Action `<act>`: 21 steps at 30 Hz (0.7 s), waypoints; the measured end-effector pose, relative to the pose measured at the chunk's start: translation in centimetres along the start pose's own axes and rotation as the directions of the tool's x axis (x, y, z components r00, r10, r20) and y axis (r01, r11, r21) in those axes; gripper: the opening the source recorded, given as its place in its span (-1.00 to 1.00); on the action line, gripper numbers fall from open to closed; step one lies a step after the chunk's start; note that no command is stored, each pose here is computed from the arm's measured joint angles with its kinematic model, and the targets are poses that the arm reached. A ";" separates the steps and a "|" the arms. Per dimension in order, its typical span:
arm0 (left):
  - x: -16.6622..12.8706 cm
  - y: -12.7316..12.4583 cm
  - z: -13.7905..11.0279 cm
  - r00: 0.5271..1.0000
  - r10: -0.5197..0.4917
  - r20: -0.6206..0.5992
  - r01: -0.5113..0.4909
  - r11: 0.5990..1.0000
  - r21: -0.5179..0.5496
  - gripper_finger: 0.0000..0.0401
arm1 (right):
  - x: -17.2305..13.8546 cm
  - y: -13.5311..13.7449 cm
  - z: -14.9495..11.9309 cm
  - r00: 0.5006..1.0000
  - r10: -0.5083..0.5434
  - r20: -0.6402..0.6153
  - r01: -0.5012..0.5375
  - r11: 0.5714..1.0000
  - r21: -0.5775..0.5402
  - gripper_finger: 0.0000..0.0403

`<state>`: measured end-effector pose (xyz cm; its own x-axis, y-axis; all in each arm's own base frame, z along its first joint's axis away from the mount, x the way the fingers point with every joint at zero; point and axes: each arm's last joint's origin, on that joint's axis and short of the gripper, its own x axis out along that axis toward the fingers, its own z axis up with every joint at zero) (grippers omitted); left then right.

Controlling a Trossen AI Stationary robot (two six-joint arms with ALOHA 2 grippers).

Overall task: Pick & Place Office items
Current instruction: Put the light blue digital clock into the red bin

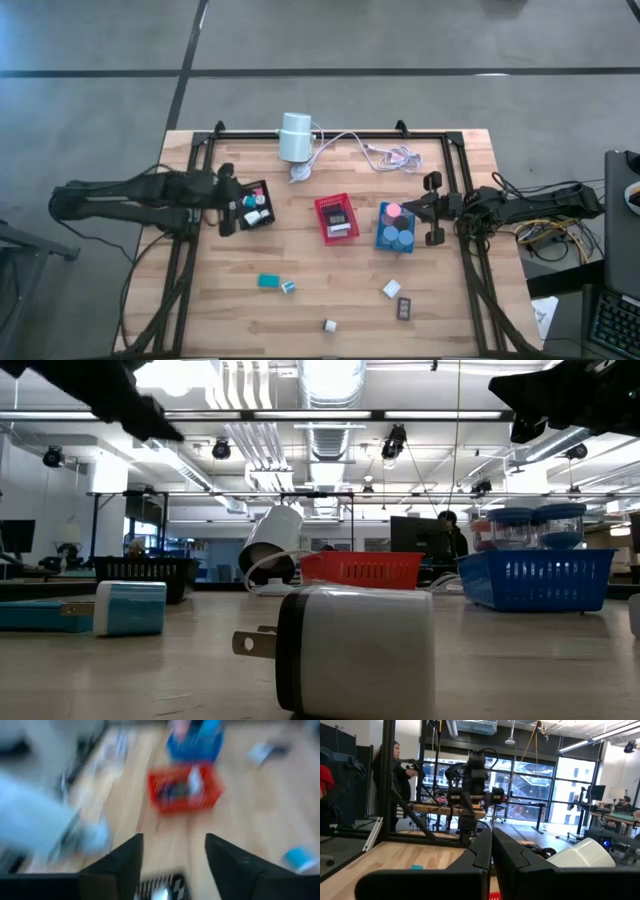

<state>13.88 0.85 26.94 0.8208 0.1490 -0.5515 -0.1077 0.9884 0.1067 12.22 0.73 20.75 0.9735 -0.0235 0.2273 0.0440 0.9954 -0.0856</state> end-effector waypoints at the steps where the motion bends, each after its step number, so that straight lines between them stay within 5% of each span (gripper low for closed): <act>1: -0.4 0.0 -0.2 0.997 -0.022 0.072 0.021 1.000 0.018 -0.01 | 0.0 0.0 0.0 1.000 0.000 0.000 0.000 1.000 -0.003 -0.96; 7: -1.2 -0.4 -1.7 0.932 -0.146 0.331 0.113 0.987 0.117 -0.53 | 0.0 0.0 0.0 1.000 0.000 0.000 0.000 1.000 -0.005 -0.96; 12: -0.6 -0.6 -3.2 0.874 -0.137 0.467 0.087 0.988 0.128 -0.93 | 0.0 0.0 0.0 1.000 -0.001 0.001 0.001 1.000 -0.012 -0.96; 17: 0.1 -0.7 -4.6 0.823 -0.126 0.554 0.083 0.991 0.102 -0.94 | 0.0 0.0 0.0 1.000 -0.001 0.001 0.001 1.000 -0.009 -0.96; 21: 1.1 -0.9 -6.1 0.838 -0.128 0.531 0.095 0.991 0.090 -0.94 | 0.0 0.0 0.0 1.000 -0.011 0.000 0.011 1.000 0.022 -0.96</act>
<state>11.42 0.27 21.18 0.9992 -0.0170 -0.0361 0.0215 0.9915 0.1281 12.21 0.70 20.77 0.9729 -0.0347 0.2287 0.0501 0.9968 -0.0618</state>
